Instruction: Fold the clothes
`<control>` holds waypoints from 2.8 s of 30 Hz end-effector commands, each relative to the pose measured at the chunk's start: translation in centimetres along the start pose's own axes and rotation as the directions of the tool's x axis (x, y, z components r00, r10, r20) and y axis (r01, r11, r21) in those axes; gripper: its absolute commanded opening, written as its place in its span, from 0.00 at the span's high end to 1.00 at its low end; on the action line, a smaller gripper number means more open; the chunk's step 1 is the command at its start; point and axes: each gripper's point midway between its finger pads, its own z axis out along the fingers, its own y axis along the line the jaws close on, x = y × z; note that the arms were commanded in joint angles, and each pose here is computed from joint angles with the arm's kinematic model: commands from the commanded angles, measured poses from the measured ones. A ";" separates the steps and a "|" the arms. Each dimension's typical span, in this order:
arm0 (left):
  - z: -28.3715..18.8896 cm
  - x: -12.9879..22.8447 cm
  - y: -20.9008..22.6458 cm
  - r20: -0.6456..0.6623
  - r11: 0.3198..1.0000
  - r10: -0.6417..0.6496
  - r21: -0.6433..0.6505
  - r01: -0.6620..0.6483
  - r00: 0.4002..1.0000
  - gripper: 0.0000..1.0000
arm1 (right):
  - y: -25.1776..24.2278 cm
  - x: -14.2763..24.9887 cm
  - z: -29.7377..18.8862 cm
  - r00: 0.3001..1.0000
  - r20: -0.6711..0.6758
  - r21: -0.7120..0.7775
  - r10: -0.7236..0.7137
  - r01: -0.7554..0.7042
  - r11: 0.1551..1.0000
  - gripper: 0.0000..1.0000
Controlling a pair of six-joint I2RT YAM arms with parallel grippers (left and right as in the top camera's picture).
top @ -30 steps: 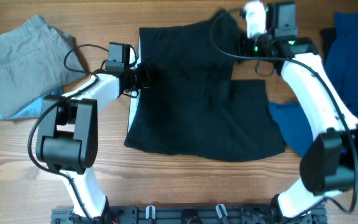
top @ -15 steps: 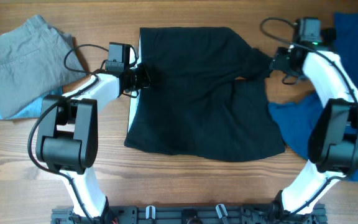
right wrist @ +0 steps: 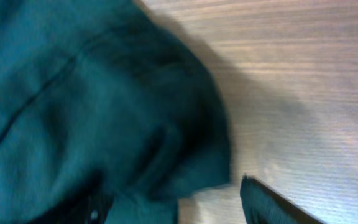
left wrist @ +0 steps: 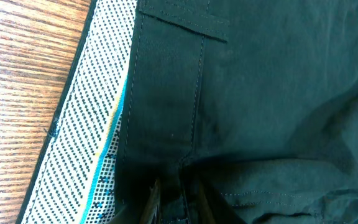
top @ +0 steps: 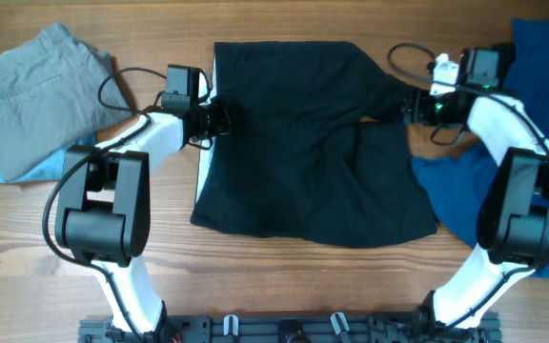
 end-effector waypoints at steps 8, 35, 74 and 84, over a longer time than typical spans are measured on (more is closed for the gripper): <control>2.5 5.5 6.7 -0.129 0.978 -0.079 -0.200 0.052 0.988 0.78 | -0.2 -12.3 -5.3 0.879 0.417 0.337 -0.231 0.086 0.938 0.96; 2.4 5.5 6.7 -0.132 0.978 -0.081 -0.202 0.053 0.988 0.78 | 3.3 -11.7 -4.5 0.906 0.228 -0.241 0.358 -0.303 0.922 0.46; 2.4 5.5 6.7 -0.132 0.978 -0.080 -0.202 0.053 0.988 0.78 | 2.7 -10.2 3.5 0.917 0.272 0.001 0.292 -0.304 0.953 0.52; 2.4 5.5 6.7 -0.132 0.978 -0.081 -0.202 0.053 0.988 0.77 | 2.5 -7.8 7.2 0.933 0.225 0.071 0.283 -0.305 0.950 0.51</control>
